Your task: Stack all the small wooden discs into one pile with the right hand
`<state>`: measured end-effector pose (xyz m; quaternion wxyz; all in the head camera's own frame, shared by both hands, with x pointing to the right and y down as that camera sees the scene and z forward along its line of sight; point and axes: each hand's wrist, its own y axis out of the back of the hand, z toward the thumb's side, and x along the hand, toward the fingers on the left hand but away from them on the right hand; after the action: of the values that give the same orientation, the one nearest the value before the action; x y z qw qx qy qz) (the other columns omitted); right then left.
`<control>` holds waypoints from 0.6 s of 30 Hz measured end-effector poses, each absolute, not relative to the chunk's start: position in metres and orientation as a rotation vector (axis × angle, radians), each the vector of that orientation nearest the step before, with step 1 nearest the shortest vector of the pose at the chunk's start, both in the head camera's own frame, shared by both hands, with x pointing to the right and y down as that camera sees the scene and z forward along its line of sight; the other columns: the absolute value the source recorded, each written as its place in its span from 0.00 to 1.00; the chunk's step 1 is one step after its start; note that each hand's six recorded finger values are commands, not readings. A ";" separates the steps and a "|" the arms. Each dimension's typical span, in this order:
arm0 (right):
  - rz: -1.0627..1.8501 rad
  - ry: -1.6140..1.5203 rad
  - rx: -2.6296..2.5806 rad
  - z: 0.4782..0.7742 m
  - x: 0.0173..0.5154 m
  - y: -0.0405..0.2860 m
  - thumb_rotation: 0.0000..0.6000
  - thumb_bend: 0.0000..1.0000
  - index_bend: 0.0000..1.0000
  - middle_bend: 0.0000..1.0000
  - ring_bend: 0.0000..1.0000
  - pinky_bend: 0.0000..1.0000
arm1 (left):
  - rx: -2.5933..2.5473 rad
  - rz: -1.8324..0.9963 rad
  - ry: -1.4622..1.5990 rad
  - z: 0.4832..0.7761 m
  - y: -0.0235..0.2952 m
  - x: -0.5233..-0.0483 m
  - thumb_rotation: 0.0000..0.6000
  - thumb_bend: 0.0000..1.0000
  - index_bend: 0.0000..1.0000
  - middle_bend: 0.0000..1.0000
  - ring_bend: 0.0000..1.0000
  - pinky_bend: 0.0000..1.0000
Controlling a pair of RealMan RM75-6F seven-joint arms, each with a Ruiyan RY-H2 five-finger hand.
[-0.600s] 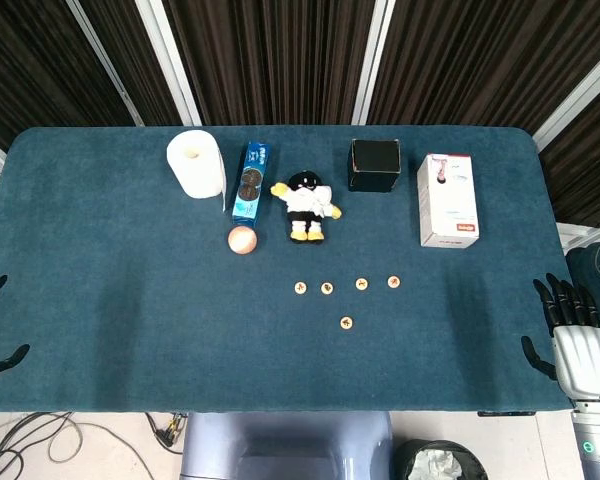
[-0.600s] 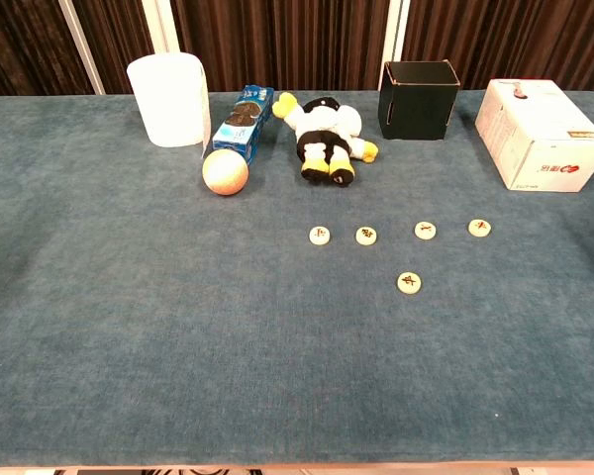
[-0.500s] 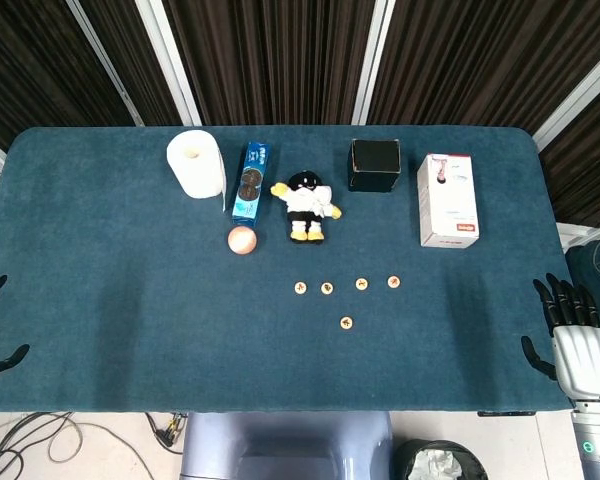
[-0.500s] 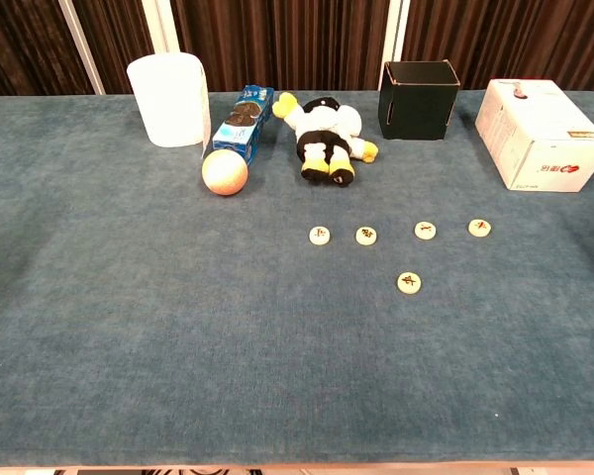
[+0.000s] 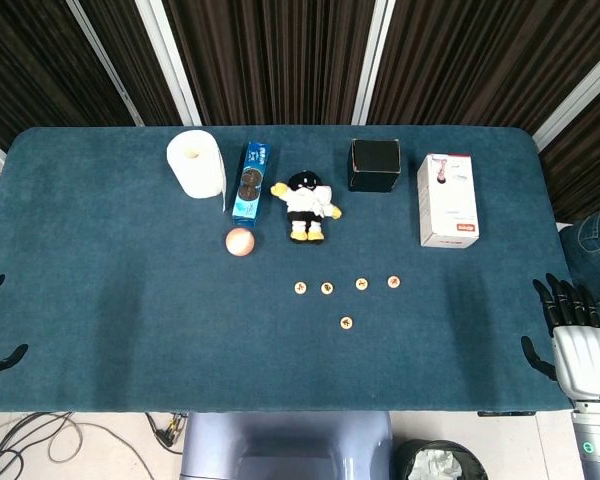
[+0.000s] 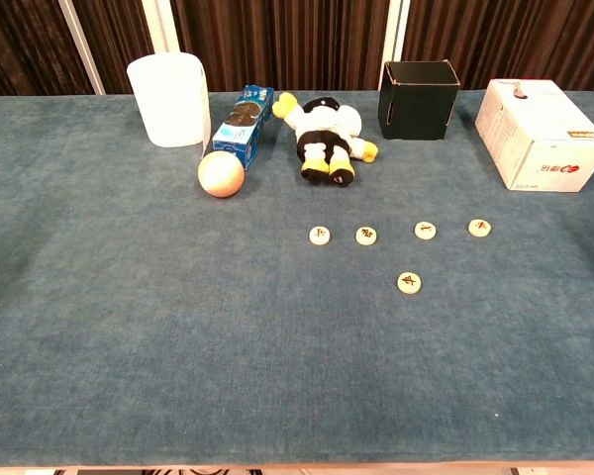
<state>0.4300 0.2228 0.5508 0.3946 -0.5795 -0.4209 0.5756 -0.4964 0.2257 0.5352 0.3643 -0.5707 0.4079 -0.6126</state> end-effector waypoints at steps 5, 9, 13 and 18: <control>1.460 -1.062 -1.474 0.551 0.429 0.223 1.00 0.44 0.00 0.00 0.00 0.00 | -1.469 -1.577 1.048 0.536 0.226 -0.496 1.00 0.15 0.05 0.00 0.00 0.00; 1.460 -1.058 -1.484 0.553 0.427 0.224 1.00 0.44 0.00 0.00 0.00 0.00 | -1.470 -1.582 1.044 0.537 0.225 -0.496 1.00 0.15 0.05 0.00 0.00 0.00; 1.466 -1.052 -1.518 0.557 0.423 0.227 1.00 0.44 0.00 0.00 0.00 0.00 | -1.468 -1.586 1.049 0.537 0.225 -0.497 1.00 0.15 0.05 0.00 0.00 0.00; 1.477 -0.999 -1.556 0.563 0.416 0.226 1.00 0.44 0.00 0.00 0.00 0.00 | -1.457 -1.596 1.069 0.536 0.223 -0.502 1.00 0.15 0.05 0.00 0.00 0.00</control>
<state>0.4165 0.2257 0.5633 0.3780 -0.6088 -0.3907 0.5777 -0.5020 0.2233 0.5359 0.3576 -0.5644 0.4140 -0.6183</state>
